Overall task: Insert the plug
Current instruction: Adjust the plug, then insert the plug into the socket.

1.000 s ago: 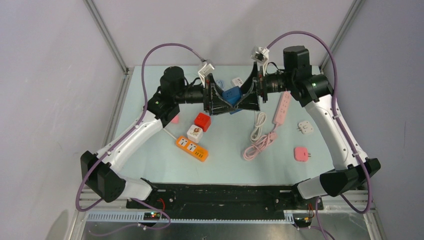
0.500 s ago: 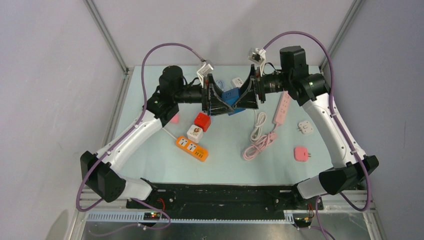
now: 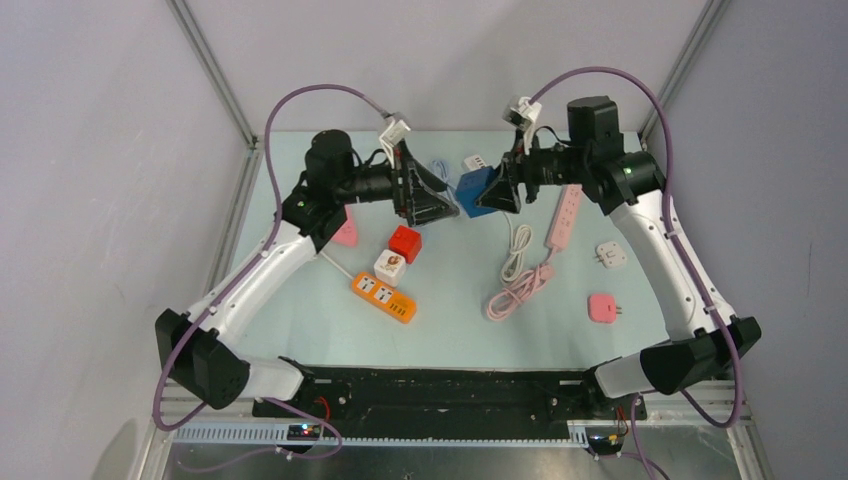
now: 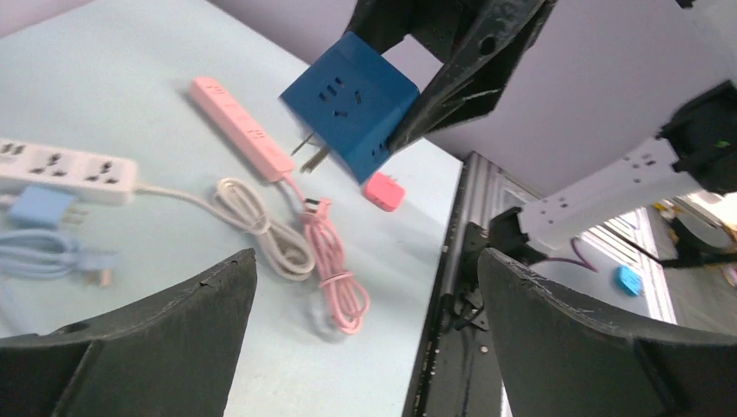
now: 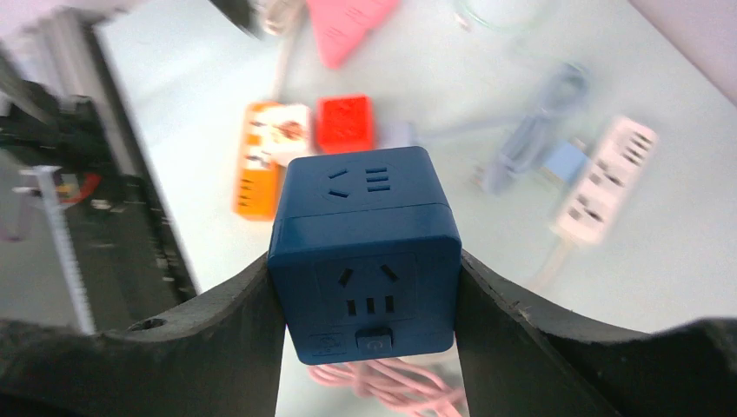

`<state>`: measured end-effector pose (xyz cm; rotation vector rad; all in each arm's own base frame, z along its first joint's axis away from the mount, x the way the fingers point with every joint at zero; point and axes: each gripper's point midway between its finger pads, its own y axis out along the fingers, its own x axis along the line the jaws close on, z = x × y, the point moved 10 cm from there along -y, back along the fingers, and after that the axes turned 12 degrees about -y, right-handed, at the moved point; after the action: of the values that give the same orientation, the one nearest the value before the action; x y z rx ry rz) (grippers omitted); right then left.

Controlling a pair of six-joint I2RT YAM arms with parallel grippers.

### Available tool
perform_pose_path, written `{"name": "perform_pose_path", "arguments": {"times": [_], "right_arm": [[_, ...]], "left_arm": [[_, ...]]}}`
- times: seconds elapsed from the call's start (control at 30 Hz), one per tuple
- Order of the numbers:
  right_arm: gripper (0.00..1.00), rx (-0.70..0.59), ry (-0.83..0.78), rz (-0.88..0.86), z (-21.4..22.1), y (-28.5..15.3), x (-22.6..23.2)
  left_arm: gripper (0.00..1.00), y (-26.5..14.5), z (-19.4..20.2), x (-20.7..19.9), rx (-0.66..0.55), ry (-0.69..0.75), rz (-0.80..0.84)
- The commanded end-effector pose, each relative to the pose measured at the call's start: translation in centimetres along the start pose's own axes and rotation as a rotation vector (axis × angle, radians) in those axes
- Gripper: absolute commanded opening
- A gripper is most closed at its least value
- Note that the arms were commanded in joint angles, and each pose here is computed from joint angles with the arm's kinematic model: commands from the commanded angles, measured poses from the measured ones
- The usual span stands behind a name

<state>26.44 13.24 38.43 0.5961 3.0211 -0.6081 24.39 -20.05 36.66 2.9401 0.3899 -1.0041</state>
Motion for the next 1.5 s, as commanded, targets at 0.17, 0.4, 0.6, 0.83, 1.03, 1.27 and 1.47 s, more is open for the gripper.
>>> {"name": "perform_pose_path", "arguments": {"times": [0.17, 0.4, 0.6, 0.83, 1.03, 1.27, 1.47], "right_arm": [[0.00, 0.340, -0.179, 0.302, 6.9, -1.4, -7.2], [0.00, 0.601, -0.097, 0.341, 11.7, -1.5, -11.3], [0.00, 0.774, -0.062, 0.403, 15.7, -2.3, -14.4], [0.00, 0.770, 0.017, 0.370, 19.4, -3.1, -16.7], [0.00, 0.699, 0.045, 0.314, 20.4, -3.8, -18.0], [0.00, 0.512, 0.029, 0.197, 20.3, -4.7, -18.7], [0.00, 0.439, 0.075, 0.079, 20.7, -4.9, -18.0]], "left_arm": [[1.00, -3.4, 1.0, 0.8, -0.063, 0.046, -0.181], [1.00, -3.9, 1.8, 1.2, -0.053, 0.049, -0.225], [1.00, -3.8, 2.2, 2.0, -0.042, 0.034, -0.255], [1.00, -3.0, 2.0, 2.9, -0.017, 0.005, -0.245], [1.00, -2.3, 1.6, 3.5, -0.005, -0.010, -0.241], [1.00, -1.7, 1.2, 4.0, 0.005, -0.031, -0.228], [1.00, -1.6, 1.2, 4.2, 0.005, -0.046, -0.231]]}}
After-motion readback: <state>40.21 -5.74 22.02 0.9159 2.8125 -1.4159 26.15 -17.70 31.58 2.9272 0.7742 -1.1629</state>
